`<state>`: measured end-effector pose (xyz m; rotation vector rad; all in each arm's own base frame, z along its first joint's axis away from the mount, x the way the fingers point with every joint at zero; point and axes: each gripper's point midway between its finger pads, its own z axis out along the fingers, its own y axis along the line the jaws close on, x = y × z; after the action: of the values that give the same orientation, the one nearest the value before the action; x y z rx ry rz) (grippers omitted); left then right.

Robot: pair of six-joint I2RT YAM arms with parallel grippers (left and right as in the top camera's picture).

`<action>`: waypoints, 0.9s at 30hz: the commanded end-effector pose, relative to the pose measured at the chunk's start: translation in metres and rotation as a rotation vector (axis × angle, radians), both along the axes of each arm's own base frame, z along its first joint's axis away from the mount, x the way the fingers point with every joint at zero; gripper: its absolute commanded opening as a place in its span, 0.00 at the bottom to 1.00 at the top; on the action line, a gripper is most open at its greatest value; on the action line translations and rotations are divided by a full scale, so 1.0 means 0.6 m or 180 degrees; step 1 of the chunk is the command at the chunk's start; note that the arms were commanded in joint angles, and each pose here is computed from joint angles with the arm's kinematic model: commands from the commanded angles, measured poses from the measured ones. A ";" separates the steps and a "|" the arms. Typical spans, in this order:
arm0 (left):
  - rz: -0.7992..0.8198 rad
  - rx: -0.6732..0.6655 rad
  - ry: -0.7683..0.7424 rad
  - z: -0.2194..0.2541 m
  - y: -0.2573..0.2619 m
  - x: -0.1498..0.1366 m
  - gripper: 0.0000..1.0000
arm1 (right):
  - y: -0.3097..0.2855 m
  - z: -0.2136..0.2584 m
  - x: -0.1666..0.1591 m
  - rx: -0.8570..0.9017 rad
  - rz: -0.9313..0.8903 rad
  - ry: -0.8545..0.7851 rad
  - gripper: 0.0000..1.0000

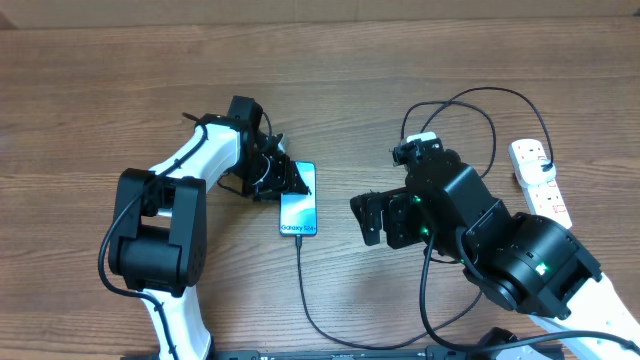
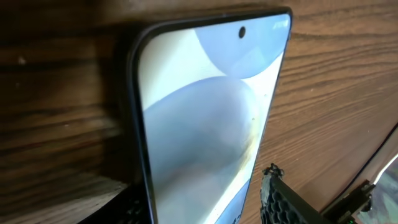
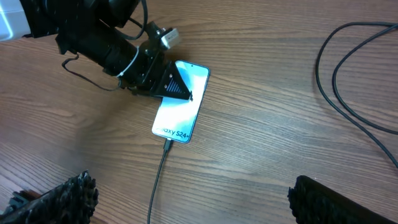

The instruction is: Plug charger to phone and switch on socket

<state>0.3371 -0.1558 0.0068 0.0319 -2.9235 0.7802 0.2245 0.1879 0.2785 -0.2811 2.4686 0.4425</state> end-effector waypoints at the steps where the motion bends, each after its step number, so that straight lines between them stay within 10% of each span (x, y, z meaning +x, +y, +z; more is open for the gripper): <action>1: 0.0088 0.0585 0.0015 -0.043 0.050 0.001 0.50 | -0.002 0.017 0.003 0.0034 -0.0026 -0.0079 1.00; 13: 0.0168 0.0748 -0.0016 -0.044 0.063 0.009 0.62 | -0.003 0.015 0.002 0.0024 -0.0026 -0.0067 1.00; 17: 0.0180 0.0729 -0.0115 -0.022 0.060 0.030 1.00 | -0.004 0.014 0.002 0.0016 -0.0026 -0.0059 1.00; 27: 0.0268 0.0846 -0.0765 0.131 0.066 0.117 1.00 | -0.006 0.012 -0.001 -0.0005 -0.0026 -0.0035 1.00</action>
<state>0.3812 -0.1249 0.0428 0.1025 -3.1099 0.4677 0.2218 0.1854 0.2754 -0.2848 2.4862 0.4296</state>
